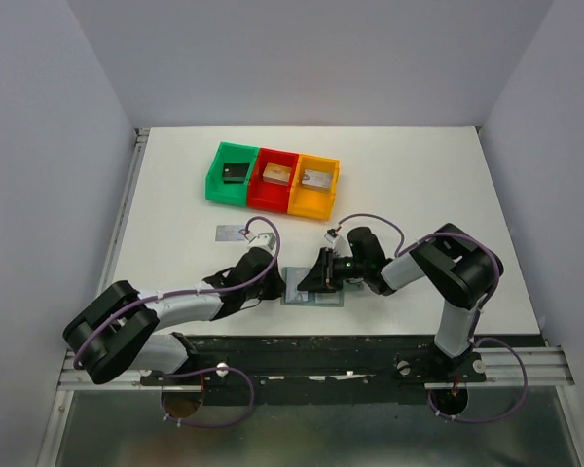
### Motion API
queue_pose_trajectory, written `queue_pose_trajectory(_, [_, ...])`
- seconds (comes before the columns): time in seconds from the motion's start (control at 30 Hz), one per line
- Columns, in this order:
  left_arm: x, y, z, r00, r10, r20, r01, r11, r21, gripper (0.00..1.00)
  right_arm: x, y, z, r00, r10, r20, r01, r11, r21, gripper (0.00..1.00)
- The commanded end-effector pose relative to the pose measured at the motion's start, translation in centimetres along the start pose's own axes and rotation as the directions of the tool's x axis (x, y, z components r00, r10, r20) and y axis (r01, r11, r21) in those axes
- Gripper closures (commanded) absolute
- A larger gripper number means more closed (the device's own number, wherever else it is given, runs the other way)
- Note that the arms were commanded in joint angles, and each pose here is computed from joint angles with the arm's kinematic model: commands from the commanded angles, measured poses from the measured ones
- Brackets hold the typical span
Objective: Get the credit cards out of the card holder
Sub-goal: Remove the credit card from the card holder.
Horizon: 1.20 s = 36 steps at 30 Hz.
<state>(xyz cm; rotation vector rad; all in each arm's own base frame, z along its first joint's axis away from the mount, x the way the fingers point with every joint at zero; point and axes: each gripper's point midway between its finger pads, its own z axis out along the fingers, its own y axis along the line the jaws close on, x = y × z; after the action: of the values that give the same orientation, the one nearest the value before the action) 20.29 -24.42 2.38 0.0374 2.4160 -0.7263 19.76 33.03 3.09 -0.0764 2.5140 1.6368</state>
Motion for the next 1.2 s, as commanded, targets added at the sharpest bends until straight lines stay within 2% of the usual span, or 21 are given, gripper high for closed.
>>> queue_pose_trajectory(0.0, [3.1,1.2,0.1,0.993,0.016,-0.114,-0.02,0.999,-0.033,0.99,0.3,0.7,0.5,0.999,-0.031,-0.028,0.03,0.999,-0.04,0.64])
queue_pose_trajectory(0.3, [3.4,1.5,0.3,0.992,0.021,-0.128,-0.028,0.998,-0.049,1.0,0.7,0.6,-0.4,0.998,-0.048,-0.032,0.048,0.999,0.001,0.66])
queue_pose_trajectory(0.73, [5.5,3.6,0.9,0.976,-0.033,-0.217,-0.001,0.988,-0.156,1.0,0.8,-0.2,-1.6,0.999,-0.043,-0.017,0.044,0.998,0.043,0.68])
queue_pose_trajectory(1.17, [5.8,4.4,0.9,0.974,-0.057,-0.218,0.014,0.981,-0.193,1.0,0.5,-0.9,-3.0,0.998,-0.057,-0.001,0.057,0.995,0.088,0.69])
